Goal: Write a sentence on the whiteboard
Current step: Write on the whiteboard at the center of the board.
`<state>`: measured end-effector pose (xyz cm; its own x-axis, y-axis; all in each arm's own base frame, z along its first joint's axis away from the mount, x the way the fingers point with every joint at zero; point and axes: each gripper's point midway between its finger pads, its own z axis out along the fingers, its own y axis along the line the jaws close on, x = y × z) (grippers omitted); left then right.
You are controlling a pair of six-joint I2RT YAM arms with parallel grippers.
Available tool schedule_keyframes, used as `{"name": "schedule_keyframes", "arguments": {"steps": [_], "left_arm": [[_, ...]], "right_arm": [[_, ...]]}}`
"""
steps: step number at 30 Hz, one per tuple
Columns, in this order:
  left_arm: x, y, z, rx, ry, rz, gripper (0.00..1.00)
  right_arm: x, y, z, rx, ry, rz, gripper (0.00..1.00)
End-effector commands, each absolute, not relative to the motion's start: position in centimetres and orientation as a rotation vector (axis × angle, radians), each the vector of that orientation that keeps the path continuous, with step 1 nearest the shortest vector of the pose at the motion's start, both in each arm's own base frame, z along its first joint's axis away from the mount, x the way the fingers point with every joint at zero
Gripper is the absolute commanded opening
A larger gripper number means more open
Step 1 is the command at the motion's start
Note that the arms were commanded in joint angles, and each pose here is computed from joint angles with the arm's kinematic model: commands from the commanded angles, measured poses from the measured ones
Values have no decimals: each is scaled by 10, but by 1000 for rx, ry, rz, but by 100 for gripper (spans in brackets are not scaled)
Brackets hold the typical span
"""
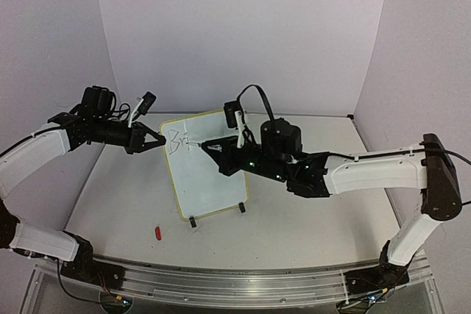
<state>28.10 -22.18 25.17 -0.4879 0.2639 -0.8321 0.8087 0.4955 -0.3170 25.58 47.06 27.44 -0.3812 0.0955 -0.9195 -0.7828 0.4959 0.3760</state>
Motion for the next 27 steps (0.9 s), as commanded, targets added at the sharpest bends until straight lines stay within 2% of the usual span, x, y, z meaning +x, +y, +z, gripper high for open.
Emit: {"name": "schedule_keyframes", "arguments": {"steps": [1,27], "left_arm": [[282,-218,226,903,2082,-846,0],[281,-220,224,913,2088,-846,0]], "right_arm": [[258,469,283,-565,1682,1119,0],[302,457,273,-403,1710,1004,0]]}}
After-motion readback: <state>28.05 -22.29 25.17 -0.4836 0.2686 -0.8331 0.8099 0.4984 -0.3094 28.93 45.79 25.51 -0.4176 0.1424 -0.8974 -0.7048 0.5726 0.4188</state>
